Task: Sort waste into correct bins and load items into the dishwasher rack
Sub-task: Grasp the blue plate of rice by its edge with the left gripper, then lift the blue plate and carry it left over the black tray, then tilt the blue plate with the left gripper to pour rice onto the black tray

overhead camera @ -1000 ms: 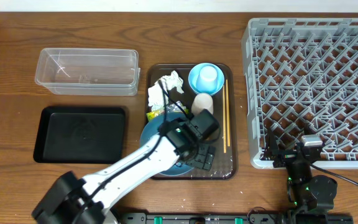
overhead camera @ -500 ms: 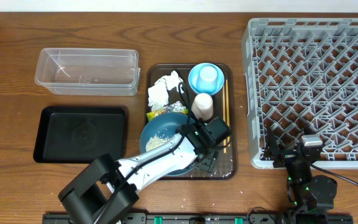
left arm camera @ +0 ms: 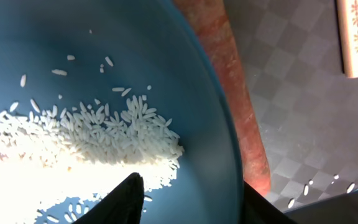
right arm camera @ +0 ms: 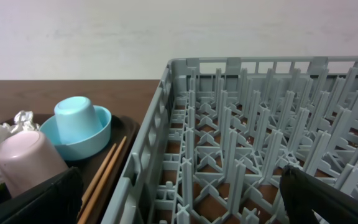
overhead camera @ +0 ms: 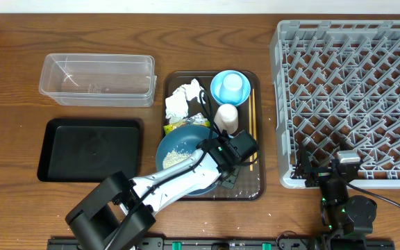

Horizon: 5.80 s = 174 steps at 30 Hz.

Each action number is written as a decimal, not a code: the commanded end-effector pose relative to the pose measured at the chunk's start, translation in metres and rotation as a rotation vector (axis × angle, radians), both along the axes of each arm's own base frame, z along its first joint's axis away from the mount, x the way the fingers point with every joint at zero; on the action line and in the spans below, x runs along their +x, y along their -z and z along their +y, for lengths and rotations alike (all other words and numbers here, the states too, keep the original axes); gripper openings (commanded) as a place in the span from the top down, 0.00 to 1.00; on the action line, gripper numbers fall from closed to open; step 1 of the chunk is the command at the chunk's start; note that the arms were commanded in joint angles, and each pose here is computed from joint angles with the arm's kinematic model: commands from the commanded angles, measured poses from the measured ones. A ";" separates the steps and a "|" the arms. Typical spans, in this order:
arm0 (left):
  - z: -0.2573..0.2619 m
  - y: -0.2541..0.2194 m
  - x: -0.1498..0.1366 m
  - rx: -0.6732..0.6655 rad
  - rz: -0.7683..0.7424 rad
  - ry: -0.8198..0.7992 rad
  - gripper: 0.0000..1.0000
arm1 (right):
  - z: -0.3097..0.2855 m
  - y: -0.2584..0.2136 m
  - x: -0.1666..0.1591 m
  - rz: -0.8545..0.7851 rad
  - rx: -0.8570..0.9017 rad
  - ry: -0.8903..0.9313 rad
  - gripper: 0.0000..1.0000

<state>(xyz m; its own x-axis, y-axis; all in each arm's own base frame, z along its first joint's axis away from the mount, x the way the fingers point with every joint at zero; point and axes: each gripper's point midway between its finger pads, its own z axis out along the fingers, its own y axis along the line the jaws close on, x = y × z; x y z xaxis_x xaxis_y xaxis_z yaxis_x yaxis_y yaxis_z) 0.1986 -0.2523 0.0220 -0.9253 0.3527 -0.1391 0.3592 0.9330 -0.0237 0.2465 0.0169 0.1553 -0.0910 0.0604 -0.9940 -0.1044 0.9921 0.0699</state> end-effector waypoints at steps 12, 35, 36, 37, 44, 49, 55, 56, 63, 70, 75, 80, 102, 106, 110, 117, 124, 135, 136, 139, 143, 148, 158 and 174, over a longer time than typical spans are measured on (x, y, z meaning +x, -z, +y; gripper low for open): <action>-0.007 -0.002 0.000 -0.005 -0.025 0.007 0.66 | -0.005 0.002 0.000 0.005 -0.012 0.023 0.01; -0.007 -0.040 0.007 -0.023 -0.078 -0.005 0.94 | -0.005 0.002 0.000 0.005 -0.012 0.023 0.01; -0.006 -0.046 0.009 -0.026 -0.096 -0.008 0.94 | -0.005 0.002 0.000 0.005 -0.012 0.023 0.01; -0.005 -0.053 0.010 -0.035 -0.112 -0.010 0.94 | -0.005 0.002 0.000 0.005 -0.012 0.023 0.01; -0.001 -0.080 0.008 -0.087 -0.152 -0.012 0.94 | -0.005 0.002 0.000 0.005 -0.012 0.023 0.01; 0.005 -0.095 0.008 -0.097 -0.189 -0.016 0.94 | -0.005 0.002 0.000 0.005 -0.012 0.023 0.01; 0.012 -0.105 0.012 -0.093 -0.228 0.002 0.94 | -0.005 0.002 0.000 0.005 -0.012 0.022 0.01; 0.013 -0.106 0.013 -0.091 -0.230 0.010 0.94 | -0.005 0.002 0.000 0.005 -0.012 0.023 0.01; 0.050 -0.129 0.032 -0.093 -0.281 -0.080 0.94 | -0.005 0.002 0.000 0.005 -0.012 0.023 0.01; 0.100 -0.171 0.058 -0.160 -0.398 -0.235 0.94 | -0.005 0.002 0.000 0.005 -0.012 0.022 0.01; 0.139 -0.191 0.071 -0.182 -0.464 -0.373 0.94 | -0.005 0.002 0.000 0.005 -0.012 0.023 0.01; 0.168 -0.194 0.086 -0.190 -0.481 -0.490 0.94 | -0.005 0.002 0.000 0.005 -0.012 0.023 0.01; 0.199 -0.177 0.134 -0.523 -0.320 -0.670 0.94 | -0.005 0.002 0.000 0.005 -0.012 0.023 0.01; 0.206 -0.174 0.137 -0.579 -0.283 -0.695 0.94 | -0.005 0.002 0.000 0.005 -0.012 0.023 0.01; 0.207 -0.174 0.139 -0.656 -0.252 -0.671 0.94 | -0.005 0.002 0.000 0.005 -0.012 0.023 0.01; 0.214 -0.184 0.138 -0.799 -0.213 -0.686 0.94 | -0.005 0.002 0.000 0.005 -0.012 0.023 0.01; 0.233 -0.195 0.137 -0.891 -0.229 -0.717 0.94 | -0.005 0.002 0.000 0.005 -0.012 0.023 0.01; 0.241 -0.196 0.126 -1.003 -0.211 -0.698 0.94 | -0.005 0.002 0.000 0.005 -0.012 0.023 0.01; 0.240 -0.195 0.124 -1.021 -0.200 -0.701 0.94 | -0.005 0.002 0.000 0.005 -0.012 0.023 0.01; 0.244 -0.192 0.121 -1.046 -0.190 -0.719 0.94 | -0.005 0.002 0.000 0.005 -0.012 0.023 0.01; 0.255 -0.195 0.119 -1.077 -0.203 -0.746 0.94 | -0.005 0.002 0.000 0.005 -0.012 0.023 0.01; 0.272 -0.204 0.116 -1.119 -0.266 -0.731 0.94 | -0.005 0.002 0.000 0.005 -0.012 0.023 0.01; 0.294 -0.225 0.104 -1.279 -0.310 -0.763 0.94 | -0.005 0.002 0.000 0.005 -0.012 0.023 0.01; 0.297 -0.237 0.102 -1.373 -0.324 -0.725 0.94 | -0.005 0.002 0.000 0.005 -0.012 0.023 0.01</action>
